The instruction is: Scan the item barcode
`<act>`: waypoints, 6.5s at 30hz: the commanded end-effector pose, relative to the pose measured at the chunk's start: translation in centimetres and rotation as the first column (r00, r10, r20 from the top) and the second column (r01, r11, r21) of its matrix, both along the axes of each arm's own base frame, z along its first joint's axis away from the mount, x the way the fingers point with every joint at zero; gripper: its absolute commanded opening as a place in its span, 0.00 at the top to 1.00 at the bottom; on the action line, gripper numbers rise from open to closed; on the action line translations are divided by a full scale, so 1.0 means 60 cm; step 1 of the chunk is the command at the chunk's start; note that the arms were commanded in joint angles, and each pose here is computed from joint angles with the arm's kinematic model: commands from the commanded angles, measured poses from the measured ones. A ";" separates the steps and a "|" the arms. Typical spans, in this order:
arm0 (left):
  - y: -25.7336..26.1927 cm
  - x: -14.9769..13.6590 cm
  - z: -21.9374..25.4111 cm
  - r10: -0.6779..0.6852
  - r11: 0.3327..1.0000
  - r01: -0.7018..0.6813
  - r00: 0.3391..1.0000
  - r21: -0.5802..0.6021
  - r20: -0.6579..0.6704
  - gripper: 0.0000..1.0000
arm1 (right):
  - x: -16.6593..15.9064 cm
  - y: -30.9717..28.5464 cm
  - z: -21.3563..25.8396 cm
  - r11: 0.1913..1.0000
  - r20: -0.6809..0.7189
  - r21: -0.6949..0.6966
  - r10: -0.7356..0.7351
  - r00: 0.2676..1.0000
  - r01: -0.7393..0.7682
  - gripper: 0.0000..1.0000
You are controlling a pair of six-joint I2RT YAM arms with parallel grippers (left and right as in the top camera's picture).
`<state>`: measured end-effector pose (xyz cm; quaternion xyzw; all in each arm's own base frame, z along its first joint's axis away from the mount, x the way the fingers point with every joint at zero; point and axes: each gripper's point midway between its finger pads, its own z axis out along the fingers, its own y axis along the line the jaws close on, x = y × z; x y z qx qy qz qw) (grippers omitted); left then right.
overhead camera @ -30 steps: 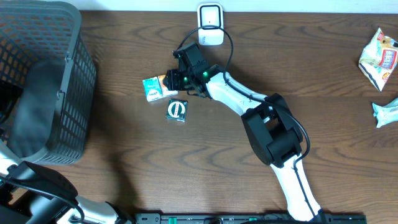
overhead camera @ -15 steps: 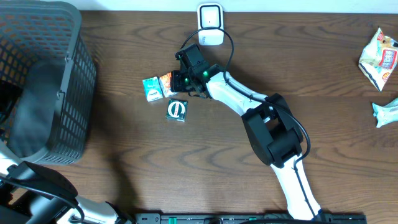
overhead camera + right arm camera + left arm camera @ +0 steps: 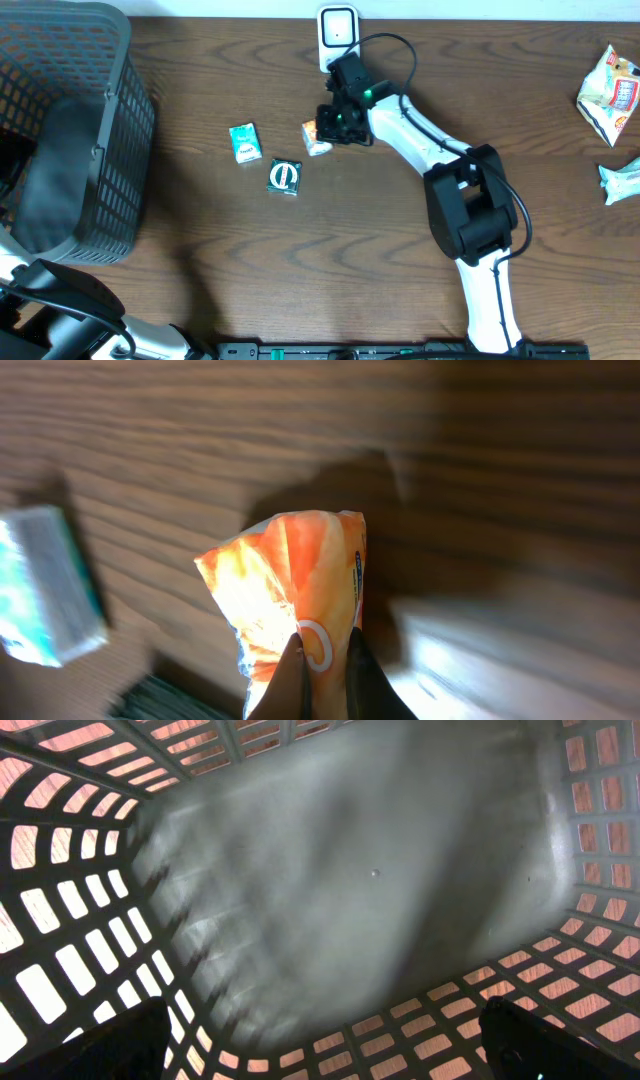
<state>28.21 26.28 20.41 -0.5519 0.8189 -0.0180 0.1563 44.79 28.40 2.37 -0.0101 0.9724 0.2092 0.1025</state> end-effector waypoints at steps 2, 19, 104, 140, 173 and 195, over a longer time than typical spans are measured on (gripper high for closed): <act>0.001 -0.003 -0.005 0.008 1.000 -0.008 1.000 -0.007 -0.010 0.02 | 0.003 -0.064 0.057 0.984 0.093 -0.175 -0.017 0.996 0.033 0.99; 0.001 -0.003 -0.005 0.008 1.000 -0.008 1.000 -0.008 -0.010 0.03 | -0.031 -0.060 0.091 0.940 0.153 -0.340 0.079 0.985 -0.022 0.58; 0.001 -0.003 -0.005 0.008 1.000 -0.008 1.000 -0.008 -0.010 0.02 | -0.102 -0.182 0.020 0.962 -0.181 -0.049 0.256 0.950 -0.269 0.58; 0.001 -0.003 -0.005 0.008 1.000 -0.008 1.000 -0.007 -0.010 0.02 | -0.133 -0.037 0.074 0.807 0.031 0.399 0.463 0.886 -0.436 0.99; 0.001 -0.003 -0.005 0.008 1.000 -0.008 1.000 -0.007 -0.010 0.02 | -0.070 -0.118 0.247 0.511 0.348 0.723 0.314 0.884 -0.466 0.99; 0.001 -0.003 -0.005 0.008 1.000 -0.008 1.000 -0.008 -0.010 0.02 | 0.254 -0.126 0.290 0.720 0.695 -0.693 0.659 0.289 0.024 0.99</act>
